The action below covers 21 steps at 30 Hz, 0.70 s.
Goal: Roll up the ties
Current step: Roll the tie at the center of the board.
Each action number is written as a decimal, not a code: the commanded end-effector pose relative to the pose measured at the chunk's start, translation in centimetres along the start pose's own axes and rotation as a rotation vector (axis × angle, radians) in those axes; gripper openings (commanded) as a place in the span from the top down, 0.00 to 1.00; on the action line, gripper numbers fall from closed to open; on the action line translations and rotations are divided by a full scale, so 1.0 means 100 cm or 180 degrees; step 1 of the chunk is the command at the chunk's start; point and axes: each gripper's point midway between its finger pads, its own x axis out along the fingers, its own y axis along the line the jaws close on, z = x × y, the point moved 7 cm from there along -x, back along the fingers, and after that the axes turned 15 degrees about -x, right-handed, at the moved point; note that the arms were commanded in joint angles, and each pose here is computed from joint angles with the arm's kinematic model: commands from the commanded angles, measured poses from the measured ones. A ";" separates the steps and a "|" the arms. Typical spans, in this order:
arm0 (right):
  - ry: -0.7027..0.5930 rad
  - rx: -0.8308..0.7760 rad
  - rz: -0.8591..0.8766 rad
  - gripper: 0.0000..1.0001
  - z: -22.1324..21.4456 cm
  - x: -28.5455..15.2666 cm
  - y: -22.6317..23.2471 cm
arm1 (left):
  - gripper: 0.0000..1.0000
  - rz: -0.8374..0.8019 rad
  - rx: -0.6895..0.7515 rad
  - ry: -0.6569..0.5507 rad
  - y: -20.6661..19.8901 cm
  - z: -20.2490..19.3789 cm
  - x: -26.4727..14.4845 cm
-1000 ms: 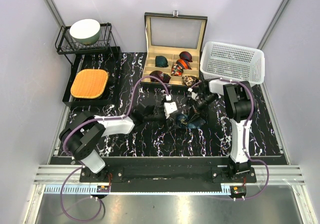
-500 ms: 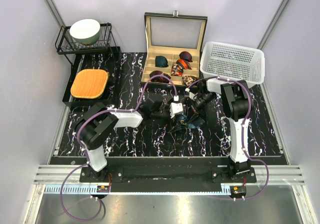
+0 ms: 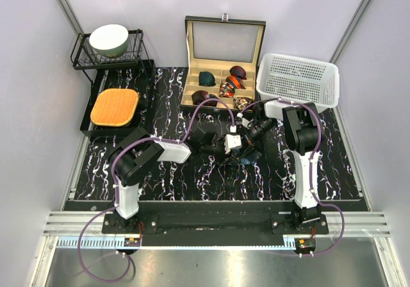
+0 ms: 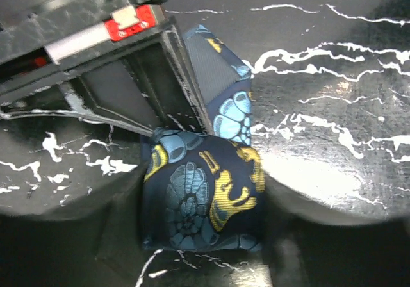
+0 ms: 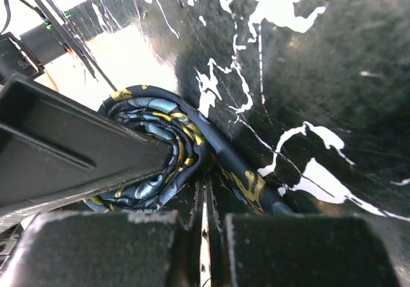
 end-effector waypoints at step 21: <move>-0.0695 -0.0052 0.0480 0.37 -0.013 -0.041 0.032 | 0.90 0.0250 -0.0561 0.1649 -0.001 -0.053 -0.005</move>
